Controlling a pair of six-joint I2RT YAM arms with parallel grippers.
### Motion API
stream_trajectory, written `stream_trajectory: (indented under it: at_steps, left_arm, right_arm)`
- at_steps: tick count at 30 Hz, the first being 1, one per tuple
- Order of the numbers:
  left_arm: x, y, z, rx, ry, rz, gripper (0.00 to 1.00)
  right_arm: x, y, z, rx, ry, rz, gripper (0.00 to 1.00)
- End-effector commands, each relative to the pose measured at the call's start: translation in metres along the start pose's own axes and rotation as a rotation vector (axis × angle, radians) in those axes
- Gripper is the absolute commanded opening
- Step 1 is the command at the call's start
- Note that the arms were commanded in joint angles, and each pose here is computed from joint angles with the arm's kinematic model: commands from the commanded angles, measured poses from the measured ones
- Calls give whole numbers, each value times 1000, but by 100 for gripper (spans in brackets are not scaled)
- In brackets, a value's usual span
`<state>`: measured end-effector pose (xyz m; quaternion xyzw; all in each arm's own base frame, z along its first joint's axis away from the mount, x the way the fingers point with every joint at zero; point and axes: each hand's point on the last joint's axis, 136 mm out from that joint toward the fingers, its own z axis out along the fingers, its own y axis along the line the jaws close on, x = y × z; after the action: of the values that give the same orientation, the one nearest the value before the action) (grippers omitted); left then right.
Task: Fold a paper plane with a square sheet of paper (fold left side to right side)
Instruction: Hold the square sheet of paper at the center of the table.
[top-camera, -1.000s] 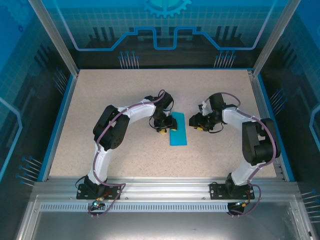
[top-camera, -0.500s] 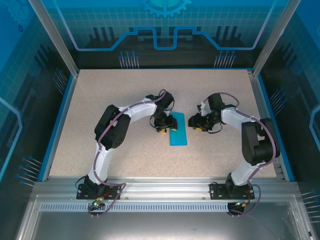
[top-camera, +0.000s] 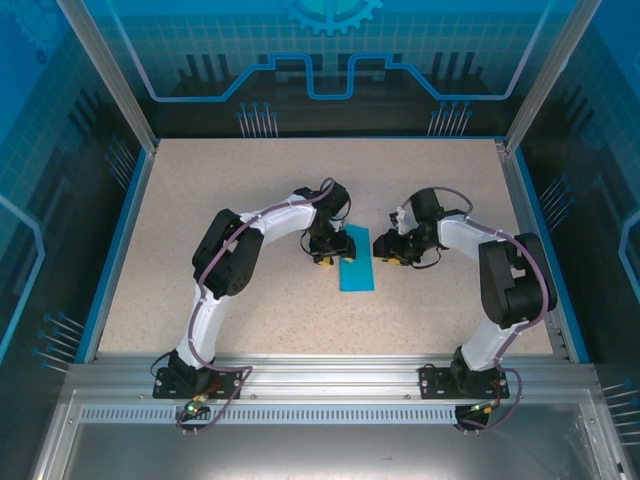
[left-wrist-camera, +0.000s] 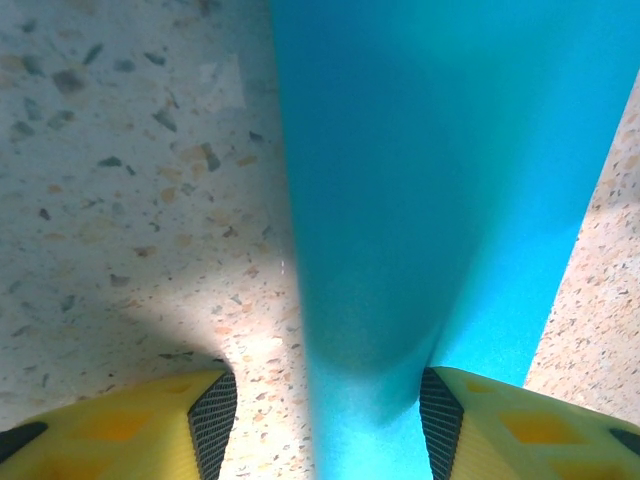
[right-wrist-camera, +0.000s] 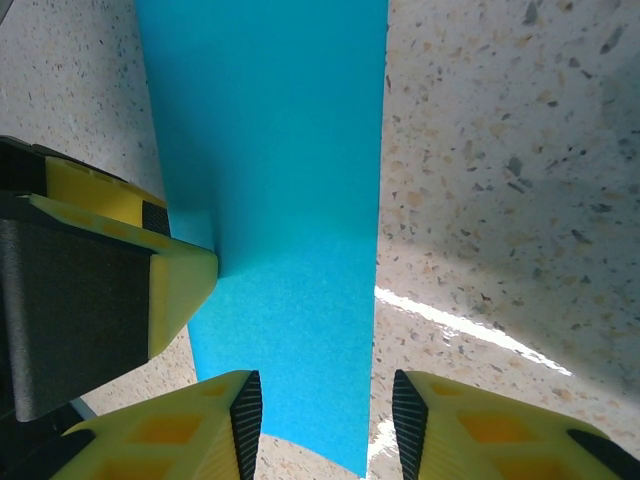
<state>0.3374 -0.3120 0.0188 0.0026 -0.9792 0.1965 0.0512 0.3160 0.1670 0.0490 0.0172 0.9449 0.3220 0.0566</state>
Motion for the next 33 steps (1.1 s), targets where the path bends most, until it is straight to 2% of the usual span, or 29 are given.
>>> stream_trajectory:
  at_steps: [1,33]
  left_arm:
    - [18,8,48,-45,83,36,57]
    - [17,8,49,-44,79,23,57]
  right_arm:
    - [-1,8,3,-14,14,0,42]
    - [0,13,9,-2,30,-8,37]
